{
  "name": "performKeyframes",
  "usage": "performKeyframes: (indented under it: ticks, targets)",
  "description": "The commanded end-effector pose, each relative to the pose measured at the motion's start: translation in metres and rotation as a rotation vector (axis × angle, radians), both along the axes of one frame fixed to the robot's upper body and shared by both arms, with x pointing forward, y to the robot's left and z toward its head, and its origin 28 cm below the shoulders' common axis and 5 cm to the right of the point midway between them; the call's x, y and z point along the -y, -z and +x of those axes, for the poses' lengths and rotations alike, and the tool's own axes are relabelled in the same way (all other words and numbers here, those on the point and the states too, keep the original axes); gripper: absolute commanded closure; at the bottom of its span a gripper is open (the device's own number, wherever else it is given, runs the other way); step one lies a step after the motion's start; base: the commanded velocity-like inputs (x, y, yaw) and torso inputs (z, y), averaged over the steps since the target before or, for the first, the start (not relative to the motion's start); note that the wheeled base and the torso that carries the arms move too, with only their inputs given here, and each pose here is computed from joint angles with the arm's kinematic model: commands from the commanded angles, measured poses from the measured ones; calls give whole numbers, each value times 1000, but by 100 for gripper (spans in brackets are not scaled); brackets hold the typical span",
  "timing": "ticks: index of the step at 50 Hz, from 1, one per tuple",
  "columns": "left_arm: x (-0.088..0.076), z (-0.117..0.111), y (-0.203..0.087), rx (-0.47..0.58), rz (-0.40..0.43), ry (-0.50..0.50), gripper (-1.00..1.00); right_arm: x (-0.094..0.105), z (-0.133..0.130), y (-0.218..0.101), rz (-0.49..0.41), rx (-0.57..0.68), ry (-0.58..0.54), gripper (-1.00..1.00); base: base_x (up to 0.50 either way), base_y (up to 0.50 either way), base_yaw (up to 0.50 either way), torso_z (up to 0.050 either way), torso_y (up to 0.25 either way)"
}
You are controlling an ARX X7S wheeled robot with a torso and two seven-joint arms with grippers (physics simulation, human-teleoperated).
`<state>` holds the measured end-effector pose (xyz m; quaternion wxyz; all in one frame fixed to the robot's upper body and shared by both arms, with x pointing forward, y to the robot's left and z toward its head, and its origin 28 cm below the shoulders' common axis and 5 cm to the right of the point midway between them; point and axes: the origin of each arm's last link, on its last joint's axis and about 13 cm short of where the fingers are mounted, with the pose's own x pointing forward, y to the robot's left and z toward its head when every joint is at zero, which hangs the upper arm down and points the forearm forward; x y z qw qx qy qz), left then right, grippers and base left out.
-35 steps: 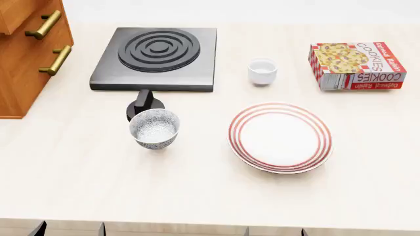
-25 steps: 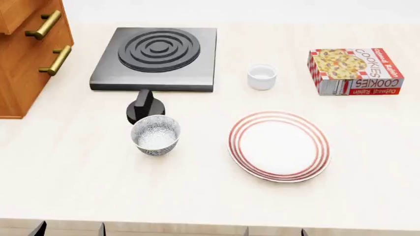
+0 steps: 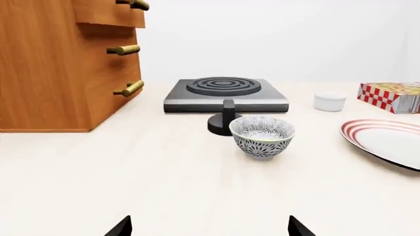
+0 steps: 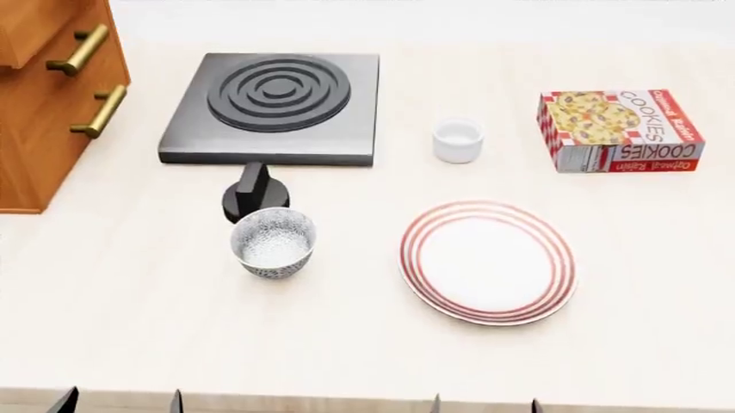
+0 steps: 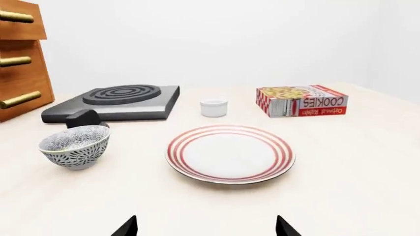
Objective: Pick the akita bowl on the wooden cabinet and place it on the plate.
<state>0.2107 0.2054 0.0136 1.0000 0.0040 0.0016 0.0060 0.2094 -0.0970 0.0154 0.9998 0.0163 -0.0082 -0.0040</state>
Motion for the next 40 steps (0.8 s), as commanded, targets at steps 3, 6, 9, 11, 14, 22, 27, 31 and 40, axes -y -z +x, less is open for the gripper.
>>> performKeyframes:
  ticks: [3,6,9,11,14,22,27,31,40]
  targets:
    - [0,-1,0,11,-5,7,-100,1,0,-2,19,11,6,-100,0,0,0,49,9]
    - [1,-1,-1,14,-5,11,-100,1,0,-2,21,12,8,-100,0,0,0,50,19]
    - [1,-1,0,13,-4,11,-100,1,1,-2,24,12,10,-100,0,0,0,50,26]
    - [1,-1,0,11,-5,10,-100,1,1,-2,24,13,12,-100,0,0,0,50,26]
    - [1,0,0,11,-5,10,-100,1,1,-2,26,13,14,-100,0,0,0,50,28]
    - [1,-1,0,11,-5,10,-100,1,1,-2,21,15,13,-100,0,0,0,50,28]
    - [1,-1,0,10,-6,10,-100,1,1,-2,16,15,12,-100,0,0,0,50,27]
    - [1,-1,0,11,-6,10,-100,1,0,-2,13,15,11,-100,0,0,0,50,27]
    - [1,-1,0,8,-6,8,-100,0,0,-1,-12,13,7,-100,0,0,0,50,28]
